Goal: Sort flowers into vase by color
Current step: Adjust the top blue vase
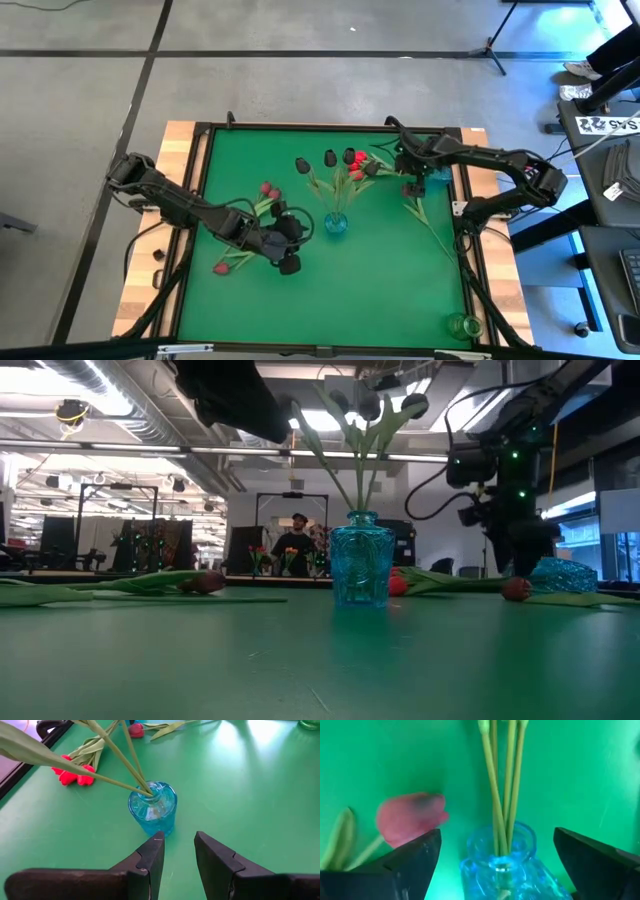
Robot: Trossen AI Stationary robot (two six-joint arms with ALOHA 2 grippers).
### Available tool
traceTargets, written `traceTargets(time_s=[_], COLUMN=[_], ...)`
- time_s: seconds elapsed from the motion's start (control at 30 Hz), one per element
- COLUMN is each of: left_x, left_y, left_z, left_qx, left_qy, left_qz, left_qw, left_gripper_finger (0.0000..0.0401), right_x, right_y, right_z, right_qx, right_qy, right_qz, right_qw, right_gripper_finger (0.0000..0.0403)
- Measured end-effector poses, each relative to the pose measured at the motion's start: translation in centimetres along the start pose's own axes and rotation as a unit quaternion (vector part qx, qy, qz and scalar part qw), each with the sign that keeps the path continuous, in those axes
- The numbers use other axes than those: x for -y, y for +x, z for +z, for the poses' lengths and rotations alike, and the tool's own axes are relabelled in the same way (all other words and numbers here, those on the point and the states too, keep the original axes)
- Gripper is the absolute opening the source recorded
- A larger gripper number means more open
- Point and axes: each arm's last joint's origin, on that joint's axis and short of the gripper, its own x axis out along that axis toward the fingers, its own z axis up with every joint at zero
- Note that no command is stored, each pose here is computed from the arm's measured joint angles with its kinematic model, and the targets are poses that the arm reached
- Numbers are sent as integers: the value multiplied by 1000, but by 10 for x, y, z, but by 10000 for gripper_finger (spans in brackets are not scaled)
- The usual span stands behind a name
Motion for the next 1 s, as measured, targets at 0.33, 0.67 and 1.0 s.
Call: traceTargets(time_s=[0.33,0.67,1.0], left_x=[7,8,7], left_y=[-6,-7,-7], left_z=[-5,-7,-8], left_qx=[2,-4,-11], left_qy=[13,19,22], left_qz=[7,8,11], left_qw=[1000,1000,1000], left_gripper_finger=[105,105,105], right_x=[6,27,27], right_y=[4,9,28], right_z=[-6,-15,-9], right_qx=[-20,23,-2], right_qy=[-12,38,21], right_qz=[-35,17,31], right_qw=[999,999,999], right_gripper_finger=[335,309,266])
